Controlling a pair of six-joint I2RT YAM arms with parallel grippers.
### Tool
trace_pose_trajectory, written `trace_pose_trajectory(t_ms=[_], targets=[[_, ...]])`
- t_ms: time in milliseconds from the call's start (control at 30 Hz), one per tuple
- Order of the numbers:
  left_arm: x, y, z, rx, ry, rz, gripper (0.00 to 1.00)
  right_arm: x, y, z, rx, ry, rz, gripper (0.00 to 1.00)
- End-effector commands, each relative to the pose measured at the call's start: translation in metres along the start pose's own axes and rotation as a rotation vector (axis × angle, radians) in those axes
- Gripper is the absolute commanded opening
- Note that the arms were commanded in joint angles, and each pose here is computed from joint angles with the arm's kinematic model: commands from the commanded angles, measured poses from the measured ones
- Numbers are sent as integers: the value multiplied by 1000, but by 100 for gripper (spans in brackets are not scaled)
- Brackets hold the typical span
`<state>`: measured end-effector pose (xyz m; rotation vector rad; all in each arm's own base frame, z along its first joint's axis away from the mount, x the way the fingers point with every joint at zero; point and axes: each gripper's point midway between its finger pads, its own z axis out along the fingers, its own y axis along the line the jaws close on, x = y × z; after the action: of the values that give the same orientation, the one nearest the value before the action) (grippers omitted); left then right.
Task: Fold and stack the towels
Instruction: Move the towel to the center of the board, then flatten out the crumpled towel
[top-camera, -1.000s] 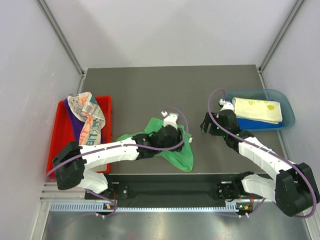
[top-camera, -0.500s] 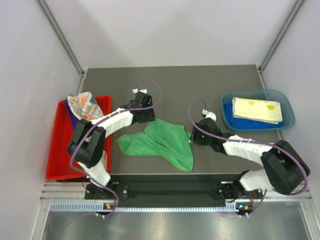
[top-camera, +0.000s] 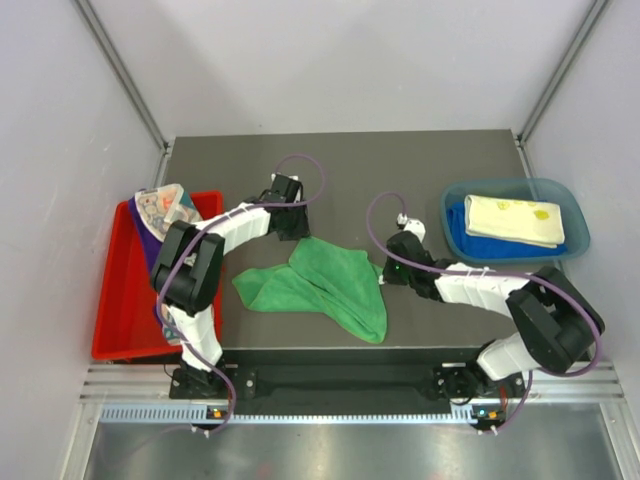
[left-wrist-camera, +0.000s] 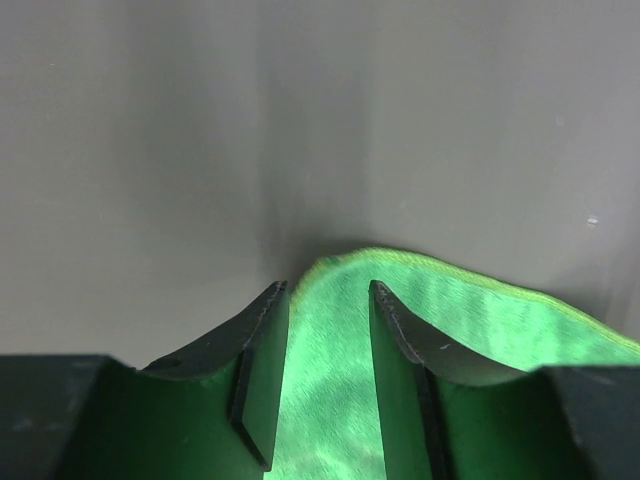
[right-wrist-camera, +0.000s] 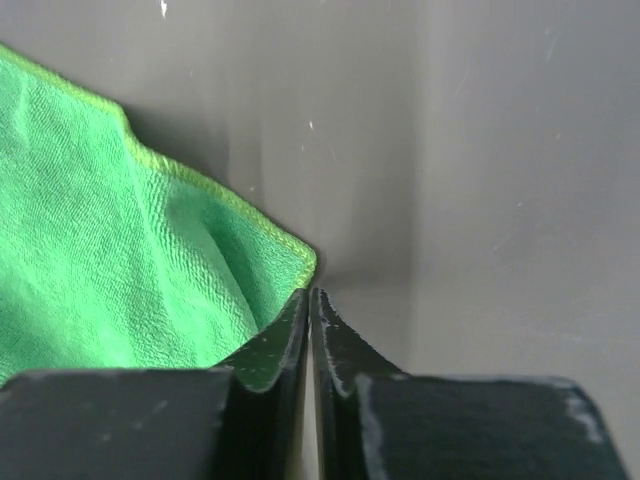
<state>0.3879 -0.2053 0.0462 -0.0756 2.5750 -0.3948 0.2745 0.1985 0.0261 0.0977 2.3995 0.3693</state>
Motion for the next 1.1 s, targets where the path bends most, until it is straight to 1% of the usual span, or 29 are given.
trace_pose_trajectory(t_ms=[0, 33, 233, 367, 500, 567, 700, 767, 800, 867, 900, 1067], targets=[[-3, 3, 4, -1, 21, 21, 42, -32, 10, -7, 9, -94, -9, 1], [-2, 4, 5, -2, 24, 24, 43, -36, 9, -7, 14, -105, -7, 0], [1, 4, 9, 7, 37, 36, 43, -49, -21, -15, 91, -117, 3, 0], [0, 5, 13, 2, 40, 39, 43, -71, -39, -19, 118, -132, 13, 0], [-4, 2, 16, 13, 43, 44, 43, -83, -43, -19, 129, -131, 4, 1], [-7, 1, 15, 19, 38, 51, 43, -81, -44, -18, 129, -123, -2, 2], [-9, -4, 12, 44, 50, 88, 45, -75, -46, -18, 131, -112, -4, 11], [-8, 1, 11, 22, 55, 102, 45, -71, -47, -18, 125, -111, 1, 18], [-8, 2, 10, 13, 56, 106, 45, -68, -48, -18, 124, -106, 2, 25], [-9, 5, 9, 1, 54, 123, 46, -66, -46, -17, 109, -101, 4, 31], [-8, 7, 10, -6, 59, 128, 46, -64, -46, -16, 110, -94, 3, 35], [-3, 7, 17, -1, 99, 153, 46, -52, -44, -9, 107, -63, -6, 45]])
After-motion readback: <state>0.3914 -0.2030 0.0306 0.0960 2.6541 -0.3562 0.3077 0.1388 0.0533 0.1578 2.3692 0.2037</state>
